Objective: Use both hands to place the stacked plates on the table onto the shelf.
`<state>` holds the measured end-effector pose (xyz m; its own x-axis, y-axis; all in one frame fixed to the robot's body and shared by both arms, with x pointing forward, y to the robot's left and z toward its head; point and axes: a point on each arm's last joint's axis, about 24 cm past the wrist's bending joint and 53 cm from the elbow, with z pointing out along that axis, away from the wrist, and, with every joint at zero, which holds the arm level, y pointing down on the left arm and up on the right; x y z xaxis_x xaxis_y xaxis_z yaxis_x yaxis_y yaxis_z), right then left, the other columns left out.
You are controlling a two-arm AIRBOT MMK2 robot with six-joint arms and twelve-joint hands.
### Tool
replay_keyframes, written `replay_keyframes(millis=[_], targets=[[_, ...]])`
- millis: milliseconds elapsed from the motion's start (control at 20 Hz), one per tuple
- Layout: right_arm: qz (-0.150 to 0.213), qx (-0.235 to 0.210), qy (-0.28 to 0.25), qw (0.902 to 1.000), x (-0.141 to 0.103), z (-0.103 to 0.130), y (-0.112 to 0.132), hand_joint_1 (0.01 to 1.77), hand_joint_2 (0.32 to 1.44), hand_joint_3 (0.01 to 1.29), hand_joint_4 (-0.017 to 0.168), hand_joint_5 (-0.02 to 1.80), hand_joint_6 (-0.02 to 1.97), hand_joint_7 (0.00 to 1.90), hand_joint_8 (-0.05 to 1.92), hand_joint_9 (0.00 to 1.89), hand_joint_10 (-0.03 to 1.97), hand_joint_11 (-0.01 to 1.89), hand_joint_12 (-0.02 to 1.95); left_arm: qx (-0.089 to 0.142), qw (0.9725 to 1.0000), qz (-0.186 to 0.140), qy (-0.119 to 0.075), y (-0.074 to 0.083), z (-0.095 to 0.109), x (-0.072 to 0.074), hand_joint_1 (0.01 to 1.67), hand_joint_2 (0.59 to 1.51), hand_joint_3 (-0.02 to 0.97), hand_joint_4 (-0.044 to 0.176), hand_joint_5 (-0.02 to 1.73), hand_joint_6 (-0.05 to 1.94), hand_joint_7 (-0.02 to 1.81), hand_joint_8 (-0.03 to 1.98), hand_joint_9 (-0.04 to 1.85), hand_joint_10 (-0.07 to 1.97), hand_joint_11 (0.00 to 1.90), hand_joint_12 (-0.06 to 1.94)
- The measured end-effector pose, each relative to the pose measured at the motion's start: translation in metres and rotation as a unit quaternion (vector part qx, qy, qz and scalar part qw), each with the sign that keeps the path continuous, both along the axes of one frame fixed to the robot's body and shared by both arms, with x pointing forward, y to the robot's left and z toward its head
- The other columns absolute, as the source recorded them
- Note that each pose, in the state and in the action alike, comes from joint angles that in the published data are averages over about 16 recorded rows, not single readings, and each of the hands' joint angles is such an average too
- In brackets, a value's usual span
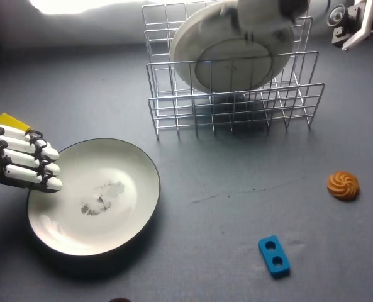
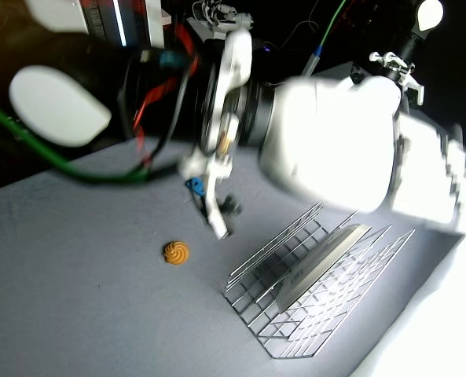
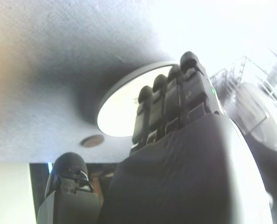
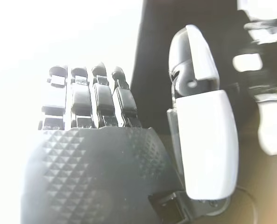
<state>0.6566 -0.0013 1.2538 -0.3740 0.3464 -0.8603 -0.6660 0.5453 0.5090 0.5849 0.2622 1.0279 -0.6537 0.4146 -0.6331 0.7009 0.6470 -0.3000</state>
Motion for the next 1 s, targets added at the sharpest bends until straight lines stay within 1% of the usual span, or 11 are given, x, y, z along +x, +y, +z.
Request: replay_keyframes(millis=[150,250,400,550,750,850,1000], targets=[[0.038,-0.038,-0.051,0.9973,-0.038,-0.005,0.027,1.07,0.98,0.01,0.001,0.08,0.03,0.08,0.01,0.06,0.05,0.02,0.14,0.005,1.0000,0.003,0.005,0.003,-0.005,-0.002,0.02,1.086,0.013,0.002,0.10,0.02,0.08,0.02,0.03,-0.02,0.04,0.08],[0.060,-0.060,-0.068,0.9941,-0.060,-0.015,0.042,1.13,0.95,0.01,0.002,0.04,0.03,0.04,0.01,0.03,0.03,0.02,0.04,0.009,0.9999,0.005,0.008,0.005,-0.008,-0.003,0.02,1.084,0.013,0.001,0.09,0.01,0.08,0.02,0.02,-0.03,0.03,0.08],[0.089,-0.088,-0.075,0.9893,-0.089,-0.036,0.059,1.22,0.92,0.01,0.004,0.02,0.03,0.02,0.01,0.02,0.03,0.02,0.01,0.015,0.9998,0.007,0.013,0.008,-0.014,-0.006,0.02,1.080,0.013,0.000,0.08,0.01,0.07,0.01,0.02,-0.03,0.03,0.08],[0.112,-0.104,-0.058,0.9866,-0.111,-0.061,0.072,1.28,0.91,0.01,0.005,0.02,0.03,0.02,0.01,0.02,0.03,0.02,0.01,0.020,0.9996,0.008,0.018,0.010,-0.018,-0.008,0.02,1.078,0.013,-0.001,0.07,0.00,0.06,0.01,0.02,-0.03,0.03,0.08],[0.129,-0.115,-0.030,0.9845,-0.126,-0.093,0.084,1.37,0.94,0.01,0.004,0.02,0.03,0.02,0.01,0.02,0.03,0.02,0.01,0.025,0.9994,0.009,0.022,0.012,-0.023,-0.010,0.02,1.077,0.013,-0.003,0.06,-0.01,0.06,0.00,0.02,-0.03,0.03,0.08],[0.133,-0.121,-0.022,0.9834,-0.128,-0.107,0.089,1.39,0.96,0.01,0.004,0.02,0.03,0.02,0.01,0.02,0.03,0.02,0.01,0.026,0.9994,0.009,0.023,0.013,-0.024,-0.011,0.02,1.077,0.014,-0.004,0.06,-0.02,0.06,0.00,0.02,-0.03,0.03,0.08],[0.132,-0.124,-0.011,0.9833,-0.124,-0.124,0.096,1.40,0.97,0.01,0.004,0.02,0.03,0.02,0.01,0.02,0.03,0.02,0.01,0.026,0.9993,0.009,0.024,0.013,-0.025,-0.012,0.02,1.079,0.014,-0.004,0.06,-0.02,0.05,0.00,0.02,-0.03,0.03,0.08]])
